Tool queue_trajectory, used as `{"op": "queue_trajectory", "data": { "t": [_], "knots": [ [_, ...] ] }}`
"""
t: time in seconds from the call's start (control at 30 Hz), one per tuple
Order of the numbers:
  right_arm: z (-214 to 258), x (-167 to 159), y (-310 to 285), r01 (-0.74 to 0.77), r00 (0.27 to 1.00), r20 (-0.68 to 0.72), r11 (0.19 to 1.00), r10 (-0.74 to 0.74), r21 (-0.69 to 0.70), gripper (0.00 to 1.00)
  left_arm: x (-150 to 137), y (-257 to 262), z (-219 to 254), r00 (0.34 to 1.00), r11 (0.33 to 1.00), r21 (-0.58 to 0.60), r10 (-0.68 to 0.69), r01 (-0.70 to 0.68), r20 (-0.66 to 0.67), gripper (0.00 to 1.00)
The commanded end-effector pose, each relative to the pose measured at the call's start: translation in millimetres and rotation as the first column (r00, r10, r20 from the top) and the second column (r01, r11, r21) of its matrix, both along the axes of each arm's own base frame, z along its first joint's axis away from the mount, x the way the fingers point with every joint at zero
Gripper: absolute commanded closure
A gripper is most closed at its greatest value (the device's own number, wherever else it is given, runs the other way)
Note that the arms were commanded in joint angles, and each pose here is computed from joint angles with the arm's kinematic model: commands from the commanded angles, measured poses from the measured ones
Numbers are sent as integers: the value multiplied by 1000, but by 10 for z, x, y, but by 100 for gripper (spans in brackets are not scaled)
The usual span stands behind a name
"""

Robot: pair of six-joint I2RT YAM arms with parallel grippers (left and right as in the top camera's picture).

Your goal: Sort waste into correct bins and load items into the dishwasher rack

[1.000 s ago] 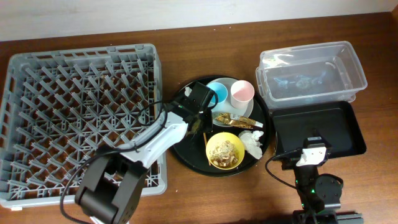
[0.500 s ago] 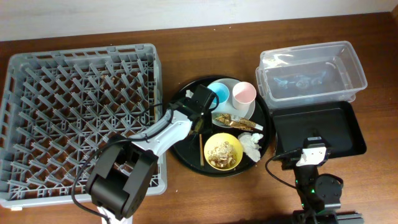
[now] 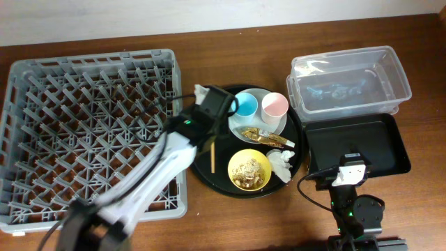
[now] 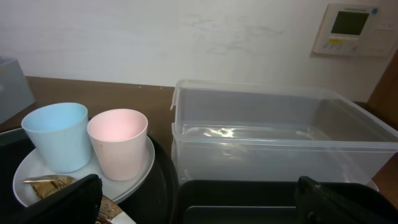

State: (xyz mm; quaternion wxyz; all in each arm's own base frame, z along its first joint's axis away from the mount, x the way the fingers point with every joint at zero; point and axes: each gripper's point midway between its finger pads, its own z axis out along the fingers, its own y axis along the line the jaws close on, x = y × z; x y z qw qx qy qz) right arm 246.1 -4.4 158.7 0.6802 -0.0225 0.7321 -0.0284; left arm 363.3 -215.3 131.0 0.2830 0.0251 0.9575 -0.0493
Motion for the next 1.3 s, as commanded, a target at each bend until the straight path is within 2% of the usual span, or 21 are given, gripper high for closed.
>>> {"op": "queue_trajectory", "data": {
  "t": [0.0,0.13,0.27,0.4,0.73,0.83,1.0,1.1,1.27],
  "knots": [
    [-26,-1,-26,14,1000,-3,1000,-14,11,1,-45,477,508,995,997,73,30,-37,92,99],
    [-26,-1,-26,14,1000,-4,1000,-14,11,1,-180,1020,570,998,986,157,59,-63,29,99],
    [-26,-1,-26,14,1000,-3,1000,-14,11,1,-255,1129,409,997,989,146,-9,19,-71,99],
    [-26,-1,-26,14,1000,-3,1000,-14,11,1,-238,1245,358,997,989,148,24,-12,-79,99],
    [-26,-1,-26,14,1000,-3,1000,-14,11,1,-166,1224,273,995,992,106,80,-73,-63,99],
    [-26,-1,-26,14,1000,-4,1000,-14,11,1,-161,1222,276,989,989,73,135,-130,-64,98],
    [-26,-1,-26,14,1000,-4,1000,-14,11,1,-154,1221,280,989,989,71,137,-133,-61,97],
    [-26,-1,-26,14,1000,-4,1000,-14,11,1,-103,1165,309,991,991,39,129,-127,-43,92],
    [-26,-1,-26,14,1000,-3,1000,-14,11,1,15,1073,367,992,992,-16,126,-126,-1,97]
  ]
}}
